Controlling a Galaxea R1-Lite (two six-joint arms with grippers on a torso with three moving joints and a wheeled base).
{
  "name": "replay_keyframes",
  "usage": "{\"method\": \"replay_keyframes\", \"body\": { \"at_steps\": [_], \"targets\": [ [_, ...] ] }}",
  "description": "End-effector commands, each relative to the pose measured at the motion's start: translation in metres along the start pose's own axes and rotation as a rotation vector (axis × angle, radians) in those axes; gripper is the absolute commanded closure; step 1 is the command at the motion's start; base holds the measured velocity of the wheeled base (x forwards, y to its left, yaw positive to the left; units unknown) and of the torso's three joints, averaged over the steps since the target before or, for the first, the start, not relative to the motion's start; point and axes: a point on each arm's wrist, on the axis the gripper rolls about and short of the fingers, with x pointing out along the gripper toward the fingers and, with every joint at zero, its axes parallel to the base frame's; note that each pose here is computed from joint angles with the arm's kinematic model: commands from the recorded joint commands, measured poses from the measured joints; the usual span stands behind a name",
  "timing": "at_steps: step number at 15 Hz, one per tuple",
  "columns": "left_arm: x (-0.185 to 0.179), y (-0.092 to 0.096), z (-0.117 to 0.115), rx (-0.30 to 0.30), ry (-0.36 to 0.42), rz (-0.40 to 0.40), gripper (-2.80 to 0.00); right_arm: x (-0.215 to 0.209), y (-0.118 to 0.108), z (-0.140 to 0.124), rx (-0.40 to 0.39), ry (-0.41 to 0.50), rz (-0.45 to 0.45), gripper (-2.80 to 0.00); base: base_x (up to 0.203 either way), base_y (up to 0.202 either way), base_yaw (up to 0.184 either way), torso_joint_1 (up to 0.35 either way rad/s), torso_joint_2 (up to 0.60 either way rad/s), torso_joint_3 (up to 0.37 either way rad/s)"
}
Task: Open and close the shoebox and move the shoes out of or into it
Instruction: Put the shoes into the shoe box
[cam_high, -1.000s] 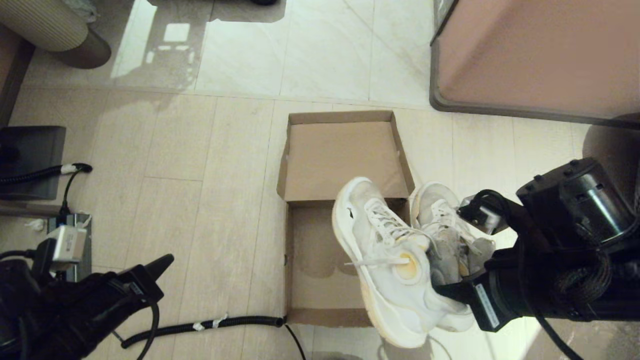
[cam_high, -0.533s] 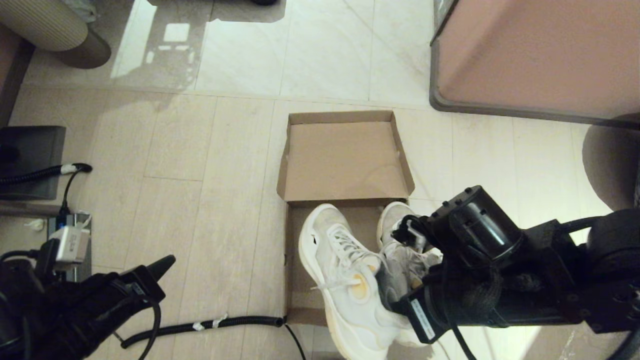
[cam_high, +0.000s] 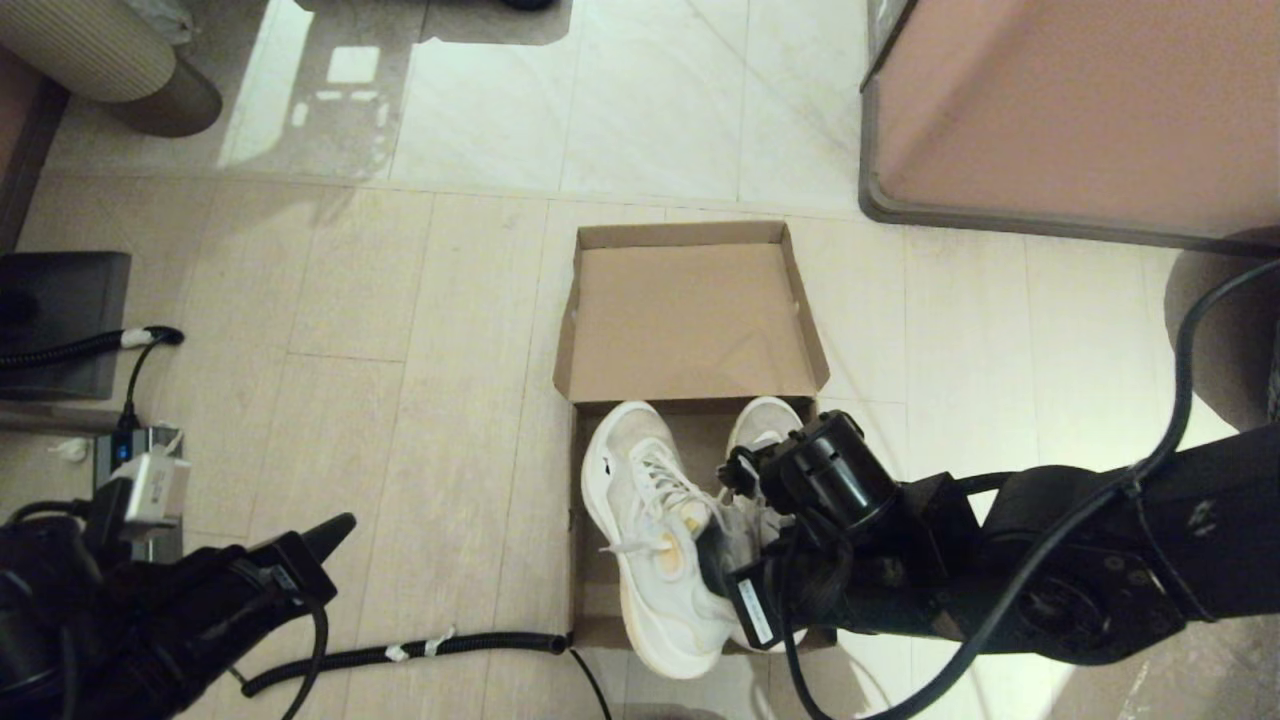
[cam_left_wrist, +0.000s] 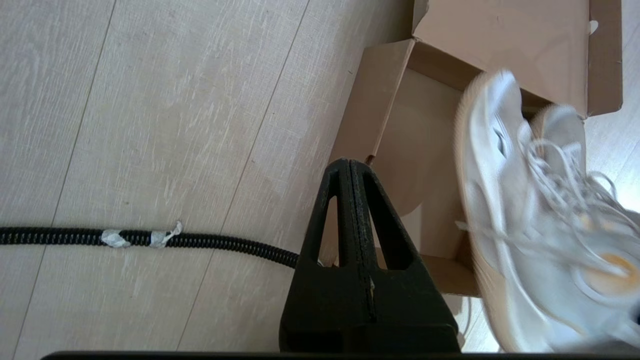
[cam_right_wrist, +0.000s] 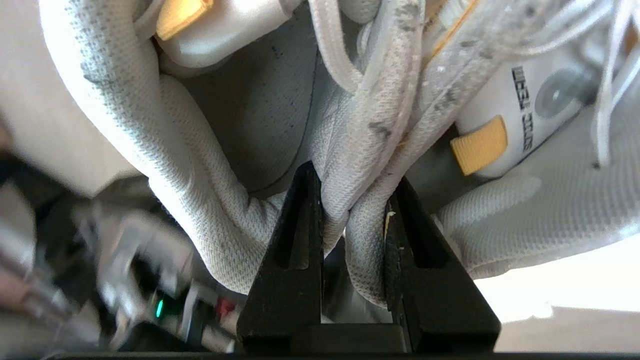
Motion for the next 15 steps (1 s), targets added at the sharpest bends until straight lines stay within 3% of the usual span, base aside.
{"method": "replay_keyframes", "body": {
  "at_steps": [1, 5, 8, 13, 15],
  "targets": [
    [0.001, 0.000, -0.001, -0.002, 0.002, 0.001, 0.00, 0.027, 0.002, -0.007, 0.001, 0.026, -0.019, 0.00, 0.000, 0.000, 0.000, 0.000, 0.00, 0.000],
    [0.000, 0.001, -0.002, -0.002, 0.007, 0.003, 0.00, 0.050, 0.002, -0.009, 0.008, 0.012, -0.034, 0.00, 0.000, 0.000, 0.000, 0.000, 0.00, 0.000],
    [-0.001, 0.002, -0.005, -0.003, 0.020, 0.008, 0.00, 0.074, -0.003, -0.004, 0.034, -0.033, -0.099, 0.00, 0.000, 0.000, 0.000, 0.000, 0.00, 0.000],
    [-0.009, 0.004, -0.010, -0.002, 0.034, 0.016, 0.00, 0.102, -0.004, 0.004, 0.173, -0.092, -0.184, 0.00, 0.000, 0.000, 0.000, 0.000, 0.00, 0.000],
    [-0.011, 0.004, -0.010, -0.002, 0.034, 0.015, 0.00, 0.103, -0.003, 0.003, 0.195, -0.094, -0.194, 0.00, 0.000, 0.000, 0.000, 0.000, 0.00, 0.000]
  ]
}}
